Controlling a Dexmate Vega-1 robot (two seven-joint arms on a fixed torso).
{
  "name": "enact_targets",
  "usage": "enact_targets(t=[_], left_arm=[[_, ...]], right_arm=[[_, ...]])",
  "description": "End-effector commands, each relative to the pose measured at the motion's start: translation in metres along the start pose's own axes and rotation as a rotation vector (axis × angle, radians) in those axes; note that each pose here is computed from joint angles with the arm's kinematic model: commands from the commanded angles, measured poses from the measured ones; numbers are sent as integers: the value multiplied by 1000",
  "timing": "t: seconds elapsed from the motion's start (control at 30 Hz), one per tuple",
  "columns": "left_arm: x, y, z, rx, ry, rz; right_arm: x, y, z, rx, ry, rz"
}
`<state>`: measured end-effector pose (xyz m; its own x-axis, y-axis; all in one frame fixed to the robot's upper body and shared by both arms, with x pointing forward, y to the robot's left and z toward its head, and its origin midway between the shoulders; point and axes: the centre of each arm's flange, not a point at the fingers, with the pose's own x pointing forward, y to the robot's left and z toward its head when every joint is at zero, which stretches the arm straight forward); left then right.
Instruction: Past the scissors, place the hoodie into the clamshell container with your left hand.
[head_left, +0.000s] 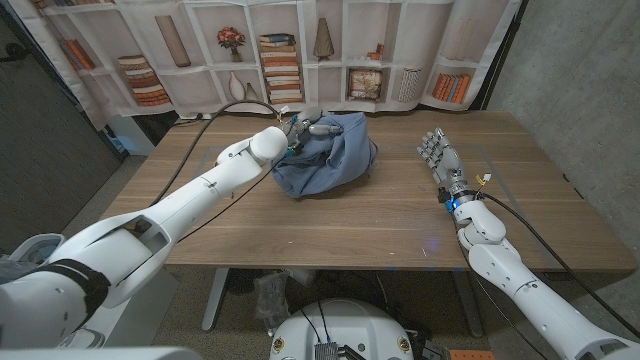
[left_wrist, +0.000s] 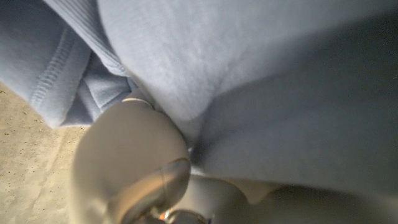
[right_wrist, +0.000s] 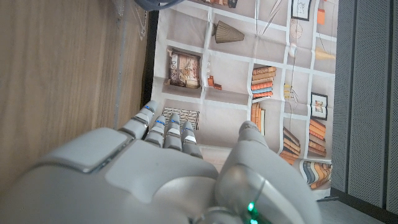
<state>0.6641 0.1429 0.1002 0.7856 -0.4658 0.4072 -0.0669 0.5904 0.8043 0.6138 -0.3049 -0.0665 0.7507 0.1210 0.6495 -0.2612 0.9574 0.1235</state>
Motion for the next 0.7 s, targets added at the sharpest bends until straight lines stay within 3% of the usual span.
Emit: enact_targets(t=[0.03, 0.7], left_arm=[[-5, 6, 3, 9, 1, 2], [-8, 15, 5, 55, 41, -65]], right_arm=[[0, 0, -3, 3, 3, 6], [2, 2, -2, 7, 8, 6]])
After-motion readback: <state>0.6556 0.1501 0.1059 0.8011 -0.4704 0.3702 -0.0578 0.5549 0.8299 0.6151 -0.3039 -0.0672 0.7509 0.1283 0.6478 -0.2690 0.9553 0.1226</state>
